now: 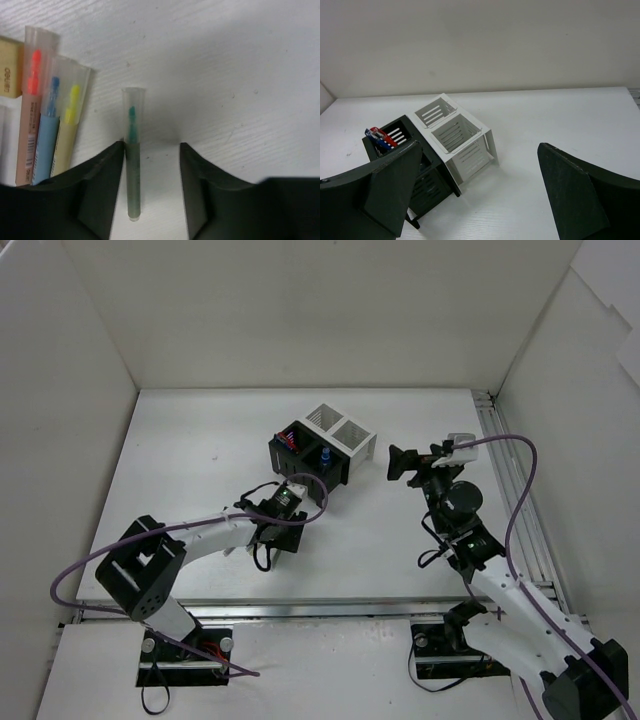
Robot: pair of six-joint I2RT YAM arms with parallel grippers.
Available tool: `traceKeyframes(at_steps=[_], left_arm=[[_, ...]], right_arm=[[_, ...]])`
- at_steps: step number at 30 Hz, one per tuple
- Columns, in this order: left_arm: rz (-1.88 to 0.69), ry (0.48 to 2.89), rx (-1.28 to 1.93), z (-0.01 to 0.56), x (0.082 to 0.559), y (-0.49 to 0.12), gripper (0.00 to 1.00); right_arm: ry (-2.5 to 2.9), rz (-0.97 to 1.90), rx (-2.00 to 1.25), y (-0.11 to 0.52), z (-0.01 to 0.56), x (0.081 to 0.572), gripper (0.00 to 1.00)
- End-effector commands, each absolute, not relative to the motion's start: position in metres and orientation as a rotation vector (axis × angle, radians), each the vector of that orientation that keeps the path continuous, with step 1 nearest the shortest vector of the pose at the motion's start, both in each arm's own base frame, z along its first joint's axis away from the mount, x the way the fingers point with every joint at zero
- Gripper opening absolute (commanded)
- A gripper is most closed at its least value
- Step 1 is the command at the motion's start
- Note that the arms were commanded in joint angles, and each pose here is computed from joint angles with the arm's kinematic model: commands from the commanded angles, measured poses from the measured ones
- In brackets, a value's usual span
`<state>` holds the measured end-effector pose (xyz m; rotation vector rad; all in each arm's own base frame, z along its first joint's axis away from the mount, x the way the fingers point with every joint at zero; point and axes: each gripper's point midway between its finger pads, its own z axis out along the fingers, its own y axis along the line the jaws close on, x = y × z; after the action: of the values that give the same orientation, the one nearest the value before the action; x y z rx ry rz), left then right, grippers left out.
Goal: Sort the stationery into containers
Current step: Pick up the pen from the center of the board.
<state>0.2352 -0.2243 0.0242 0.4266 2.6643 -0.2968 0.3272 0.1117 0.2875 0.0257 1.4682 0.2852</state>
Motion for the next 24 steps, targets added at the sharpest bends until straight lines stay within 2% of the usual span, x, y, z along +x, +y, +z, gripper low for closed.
traceKeyframes(at_steps=[1,3,6,7,8,9,17,24], left_arm=[[-0.303,2.673,0.447,0.027,0.238,-0.233,0.40],[-0.313,2.659,0.448,0.033,0.241,-0.236,0.34],[-0.318,2.615,0.447,0.047,0.247,-0.241,0.19],[-0.319,2.608,0.444,0.051,0.248,-0.241,0.09],[-0.302,2.611,0.446,0.053,0.248,-0.238,0.08],[-0.305,2.602,0.441,0.058,0.251,-0.240,0.00],[-0.294,2.460,0.379,0.117,0.265,-0.233,0.00],[-0.268,1.995,0.269,0.252,0.306,-0.208,0.00]], right_arm=[[1.416,0.238,0.077,0.096,0.307,0.326,0.98],[1.428,0.220,0.093,0.092,0.305,0.325,0.98],[1.432,0.211,0.103,0.090,0.305,0.324,0.98],[1.433,0.207,0.109,0.088,0.305,0.324,0.98],[1.438,0.200,0.107,0.087,0.304,0.324,0.98],[1.444,0.197,0.107,0.087,0.303,0.324,0.98],[1.447,0.161,0.116,0.079,0.305,0.318,0.98],[1.427,0.143,0.123,0.071,0.309,0.313,0.98]])
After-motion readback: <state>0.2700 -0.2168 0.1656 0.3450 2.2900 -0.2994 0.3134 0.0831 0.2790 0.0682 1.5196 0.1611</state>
